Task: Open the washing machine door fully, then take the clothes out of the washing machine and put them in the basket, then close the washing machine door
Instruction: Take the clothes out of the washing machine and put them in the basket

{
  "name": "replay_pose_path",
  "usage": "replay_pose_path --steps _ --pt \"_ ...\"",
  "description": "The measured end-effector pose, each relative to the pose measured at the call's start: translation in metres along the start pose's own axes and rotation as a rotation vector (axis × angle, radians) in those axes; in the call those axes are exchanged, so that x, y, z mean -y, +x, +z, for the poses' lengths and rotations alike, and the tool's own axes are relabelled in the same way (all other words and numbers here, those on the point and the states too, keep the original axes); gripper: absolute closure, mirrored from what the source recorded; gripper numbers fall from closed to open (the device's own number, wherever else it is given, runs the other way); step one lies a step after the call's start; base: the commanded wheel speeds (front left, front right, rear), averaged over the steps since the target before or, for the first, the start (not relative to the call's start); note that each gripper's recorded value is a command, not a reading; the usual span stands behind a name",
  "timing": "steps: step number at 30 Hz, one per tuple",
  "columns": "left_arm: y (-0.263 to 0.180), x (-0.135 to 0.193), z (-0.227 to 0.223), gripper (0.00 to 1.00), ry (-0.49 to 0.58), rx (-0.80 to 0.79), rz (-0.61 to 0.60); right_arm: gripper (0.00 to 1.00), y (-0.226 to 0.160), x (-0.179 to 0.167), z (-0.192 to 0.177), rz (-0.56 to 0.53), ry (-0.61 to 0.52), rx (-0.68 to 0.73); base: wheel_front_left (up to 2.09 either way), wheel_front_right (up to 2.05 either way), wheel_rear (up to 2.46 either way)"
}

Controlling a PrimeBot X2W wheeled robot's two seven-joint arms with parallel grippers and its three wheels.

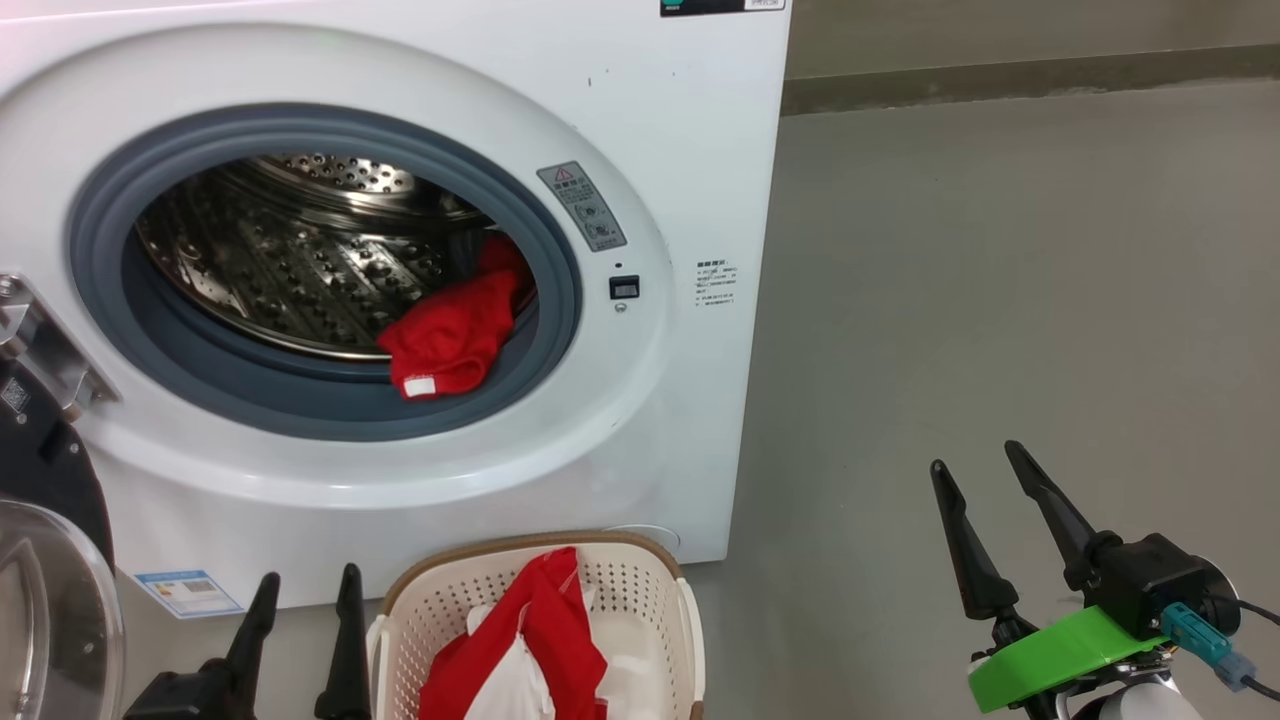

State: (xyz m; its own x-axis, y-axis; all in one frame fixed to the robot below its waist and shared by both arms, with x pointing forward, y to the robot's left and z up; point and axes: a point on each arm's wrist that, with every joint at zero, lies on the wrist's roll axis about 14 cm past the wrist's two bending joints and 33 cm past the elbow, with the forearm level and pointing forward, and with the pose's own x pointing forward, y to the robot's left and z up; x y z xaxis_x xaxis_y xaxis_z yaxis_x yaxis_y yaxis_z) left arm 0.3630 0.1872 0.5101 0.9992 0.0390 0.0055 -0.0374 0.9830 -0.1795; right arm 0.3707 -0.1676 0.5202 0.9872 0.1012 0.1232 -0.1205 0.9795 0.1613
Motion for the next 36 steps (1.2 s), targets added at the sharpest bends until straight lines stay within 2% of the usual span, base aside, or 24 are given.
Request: replay_pose_path --steps 11,20,26,36 --pt "0.002 -0.004 -0.016 0.00 -0.026 -0.038 0.021 0.00 0.003 -0.003 -0.007 0.010 0.003 -0.020 0.00 0.00 0.00" --pt "0.029 -0.001 -0.008 0.00 -0.023 -0.002 0.020 0.00 0.016 -0.009 -0.018 0.035 0.007 -0.046 0.00 0.00 0.00" --pt "0.055 0.000 -0.007 0.00 -0.020 0.013 0.020 0.00 0.030 -0.011 -0.027 0.052 0.006 -0.064 0.00 0.00 0.00" --pt "0.116 0.014 -0.010 0.00 -0.010 0.019 -0.048 0.00 0.054 -0.009 -0.045 0.079 -0.012 -0.100 0.00 0.00 0.00"
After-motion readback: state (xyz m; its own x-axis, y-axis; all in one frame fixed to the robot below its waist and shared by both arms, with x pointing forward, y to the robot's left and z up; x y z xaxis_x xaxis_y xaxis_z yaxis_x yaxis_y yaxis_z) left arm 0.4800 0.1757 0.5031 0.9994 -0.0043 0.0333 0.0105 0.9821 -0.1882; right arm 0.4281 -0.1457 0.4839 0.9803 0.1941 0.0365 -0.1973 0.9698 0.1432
